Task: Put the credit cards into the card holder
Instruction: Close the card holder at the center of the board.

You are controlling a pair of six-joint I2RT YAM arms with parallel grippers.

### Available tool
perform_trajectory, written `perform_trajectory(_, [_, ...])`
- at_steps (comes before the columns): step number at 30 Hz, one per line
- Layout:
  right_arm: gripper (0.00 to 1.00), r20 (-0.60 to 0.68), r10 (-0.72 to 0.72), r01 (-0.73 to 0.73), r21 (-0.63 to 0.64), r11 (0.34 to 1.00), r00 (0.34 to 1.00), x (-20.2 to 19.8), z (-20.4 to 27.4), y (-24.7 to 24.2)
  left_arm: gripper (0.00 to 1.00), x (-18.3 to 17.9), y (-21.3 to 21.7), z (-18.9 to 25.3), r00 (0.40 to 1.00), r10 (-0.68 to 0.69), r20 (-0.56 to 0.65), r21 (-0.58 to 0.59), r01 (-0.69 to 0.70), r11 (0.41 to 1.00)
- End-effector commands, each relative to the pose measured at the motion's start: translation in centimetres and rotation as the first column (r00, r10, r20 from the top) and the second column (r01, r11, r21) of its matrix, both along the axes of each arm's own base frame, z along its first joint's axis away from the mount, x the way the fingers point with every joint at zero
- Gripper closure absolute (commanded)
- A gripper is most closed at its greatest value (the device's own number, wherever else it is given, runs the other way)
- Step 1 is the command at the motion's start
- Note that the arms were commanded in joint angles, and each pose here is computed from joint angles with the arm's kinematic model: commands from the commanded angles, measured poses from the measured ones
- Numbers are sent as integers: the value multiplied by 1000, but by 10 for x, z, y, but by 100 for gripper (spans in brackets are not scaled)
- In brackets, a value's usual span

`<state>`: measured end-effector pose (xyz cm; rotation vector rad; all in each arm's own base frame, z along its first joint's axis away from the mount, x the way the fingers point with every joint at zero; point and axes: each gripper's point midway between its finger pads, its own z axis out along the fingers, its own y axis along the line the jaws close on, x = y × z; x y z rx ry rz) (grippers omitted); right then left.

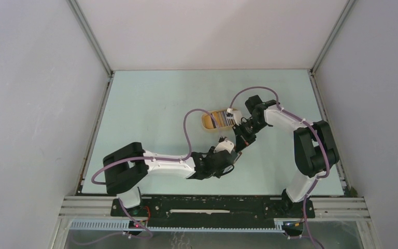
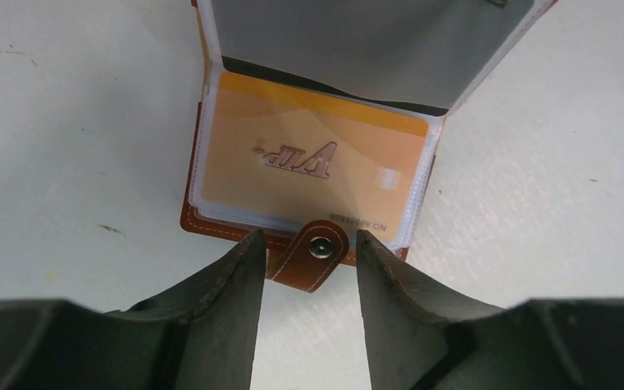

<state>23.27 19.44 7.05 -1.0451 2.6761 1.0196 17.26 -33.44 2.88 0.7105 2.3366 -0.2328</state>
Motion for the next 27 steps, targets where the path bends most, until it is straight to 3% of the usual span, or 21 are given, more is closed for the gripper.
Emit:
perform_trajectory(1, [100,16,5,-5,28,1000,1000,0,7,2,53,12,-6,15,997,56,53,9,-56,998])
perform_trajectory(12, [100,35,1,-2,22,1000,999,1,10,-1,77,9,9,12,984,177,36,-85,-174,981])
perform_trajectory(19, [100,105,-6,7,-13,1000,995,8,12,-5,80,4,14,21,971,239,4,-261,-230,937])
perform_trajectory(23, [100,156,10,-3,-40,999,988,10,13,-5,83,3,11,19,972,236,-7,-293,-227,929])
perform_trajectory(27, [100,188,64,-54,-55,997,980,3,13,4,92,3,4,18,975,221,-15,-311,-215,926])
